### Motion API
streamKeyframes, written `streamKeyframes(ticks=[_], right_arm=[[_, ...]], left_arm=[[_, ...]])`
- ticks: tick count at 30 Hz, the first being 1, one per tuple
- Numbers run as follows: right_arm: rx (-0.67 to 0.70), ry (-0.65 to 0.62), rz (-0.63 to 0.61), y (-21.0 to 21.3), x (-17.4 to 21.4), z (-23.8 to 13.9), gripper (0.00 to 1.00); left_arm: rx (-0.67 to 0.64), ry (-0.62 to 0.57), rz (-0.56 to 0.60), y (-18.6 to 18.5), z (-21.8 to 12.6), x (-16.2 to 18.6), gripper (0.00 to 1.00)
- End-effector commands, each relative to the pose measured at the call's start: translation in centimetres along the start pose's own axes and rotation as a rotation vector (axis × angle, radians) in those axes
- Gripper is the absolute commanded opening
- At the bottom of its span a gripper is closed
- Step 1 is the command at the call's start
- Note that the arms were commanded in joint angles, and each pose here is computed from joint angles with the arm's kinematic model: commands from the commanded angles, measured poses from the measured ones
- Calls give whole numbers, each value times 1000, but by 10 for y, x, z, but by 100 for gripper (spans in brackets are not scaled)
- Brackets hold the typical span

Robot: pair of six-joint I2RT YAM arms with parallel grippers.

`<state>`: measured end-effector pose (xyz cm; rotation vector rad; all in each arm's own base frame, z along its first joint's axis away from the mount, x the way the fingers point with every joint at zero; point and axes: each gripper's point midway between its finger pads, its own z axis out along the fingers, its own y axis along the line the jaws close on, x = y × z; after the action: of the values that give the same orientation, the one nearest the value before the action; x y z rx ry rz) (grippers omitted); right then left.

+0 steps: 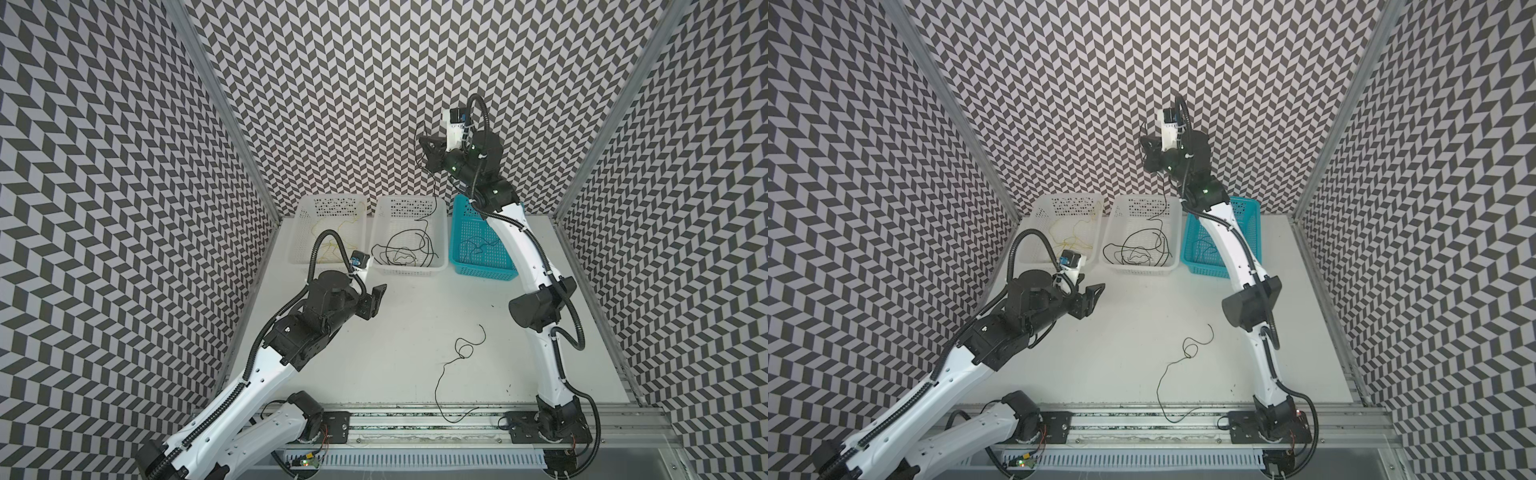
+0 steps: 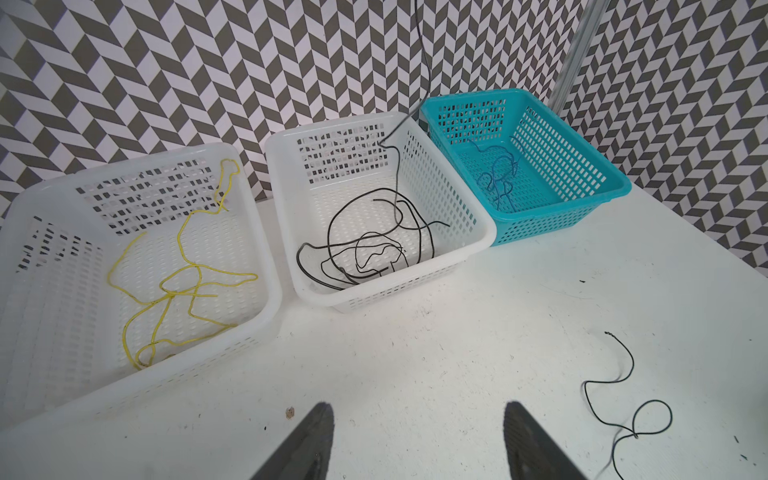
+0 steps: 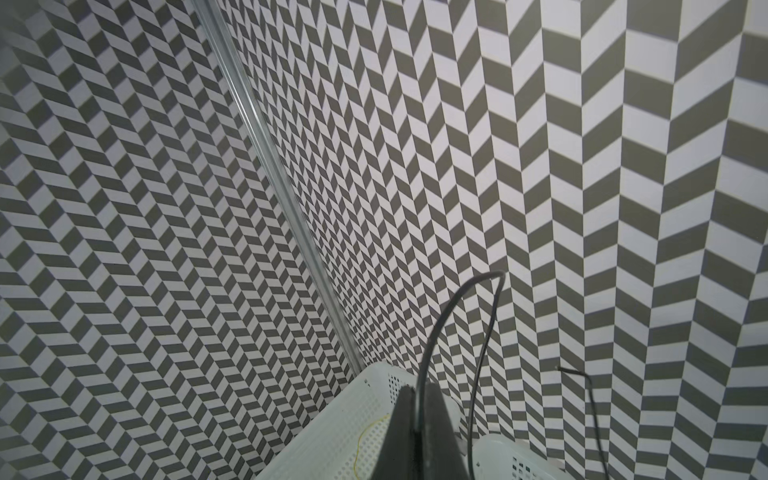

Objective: Untangle the cables
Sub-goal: 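Lower the black wire into the white basket with black wire and open the right gripper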

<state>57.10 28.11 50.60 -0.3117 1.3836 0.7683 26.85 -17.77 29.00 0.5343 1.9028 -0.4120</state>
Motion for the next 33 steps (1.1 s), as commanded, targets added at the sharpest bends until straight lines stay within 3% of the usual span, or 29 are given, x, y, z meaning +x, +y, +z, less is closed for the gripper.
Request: streamKeyframes(ticks=[1,5,11,15,20,25,33], right_arm=[[-35,-35,-8,7,-12,-3,0],[-45,91,93,4,45,-3,0],[46,306,100,17,143,-26,0],[98,381,157,8,189,-40,0],[81,585,221,5,247,-38,1],[60,650,243,18,260,-40,11],[58,612,122,42,213,-48,43]], left_arm=[[-18,-12,19,3,0,-2,66],[-19,-19,22,3,-3,-4,67],[-19,-30,28,1,-7,-5,66],[-19,-27,31,0,-8,-6,66],[-48,-35,29,4,-11,-8,67],[-59,-36,25,6,-10,-8,69],[-73,-23,21,9,-5,-3,76]])
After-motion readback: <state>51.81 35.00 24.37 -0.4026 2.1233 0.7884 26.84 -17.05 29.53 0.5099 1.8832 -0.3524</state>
